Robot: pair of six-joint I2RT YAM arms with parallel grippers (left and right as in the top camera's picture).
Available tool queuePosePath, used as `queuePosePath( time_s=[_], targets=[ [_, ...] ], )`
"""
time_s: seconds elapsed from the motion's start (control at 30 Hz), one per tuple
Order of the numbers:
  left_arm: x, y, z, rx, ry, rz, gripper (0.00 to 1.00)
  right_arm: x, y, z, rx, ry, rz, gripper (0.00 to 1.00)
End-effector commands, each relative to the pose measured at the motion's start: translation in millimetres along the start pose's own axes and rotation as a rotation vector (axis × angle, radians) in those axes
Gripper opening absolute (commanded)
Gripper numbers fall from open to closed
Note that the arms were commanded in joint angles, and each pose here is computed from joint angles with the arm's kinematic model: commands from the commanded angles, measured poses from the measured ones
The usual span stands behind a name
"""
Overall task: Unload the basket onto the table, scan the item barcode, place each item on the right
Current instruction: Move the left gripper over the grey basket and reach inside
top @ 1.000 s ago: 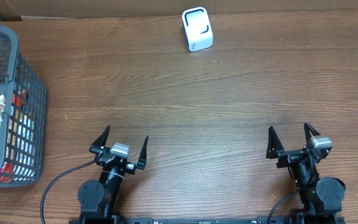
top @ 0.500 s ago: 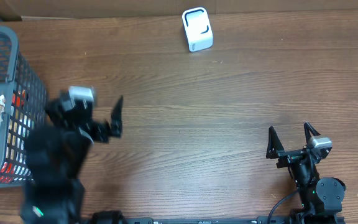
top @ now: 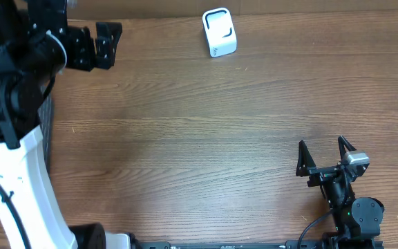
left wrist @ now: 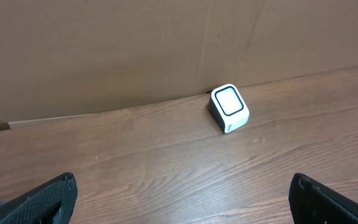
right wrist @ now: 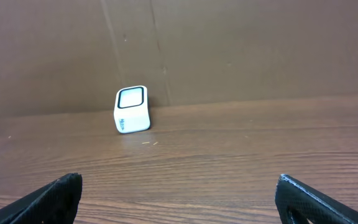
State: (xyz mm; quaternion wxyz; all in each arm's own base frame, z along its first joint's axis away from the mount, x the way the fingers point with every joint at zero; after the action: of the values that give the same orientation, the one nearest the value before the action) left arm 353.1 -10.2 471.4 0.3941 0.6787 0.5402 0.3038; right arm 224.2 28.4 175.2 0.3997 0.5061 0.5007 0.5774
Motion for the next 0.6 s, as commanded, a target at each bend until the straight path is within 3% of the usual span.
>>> queuePosePath(
  time_s=[0.0, 0.13, 0.3, 0.43, 0.57],
  targets=[
    [33, -1, -5, 0.005, 0.171, -0.14, 1.0, 2, -2, 0, -0.001, 0.012, 0.003, 1.0],
    [104, -28, -33, 0.017, 0.52, -0.471, 1.0, 2, -2, 0, -0.001, 0.011, 0.003, 1.0],
    [180, -75, -82, 0.004, 0.777, -0.825, 1.0, 2, -2, 0, -0.001, 0.012, 0.003, 1.0],
    [216, -113, -109, 0.028, 0.917, -0.99, 1.0, 2, -2, 0, -0.001, 0.011, 0.003, 1.0],
    [246, -154, -119, 0.12, 1.04, -1.059, 1.0, 2, -2, 0, -0.001, 0.011, 0.003, 1.0]
  ],
)
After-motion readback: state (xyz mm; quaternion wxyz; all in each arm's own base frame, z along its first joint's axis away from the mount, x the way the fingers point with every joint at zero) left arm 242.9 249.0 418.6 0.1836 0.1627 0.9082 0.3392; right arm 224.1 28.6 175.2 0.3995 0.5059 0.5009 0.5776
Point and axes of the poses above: each gripper's point midway between its finger pads, its own z axis out along the fingers, its own x axis along the line the jaws close on, y = z × x, the point moved 2 cm from there along -z, back along the fingers, and after that the axes turned 2 degrees about z, right-handed, at the moved point
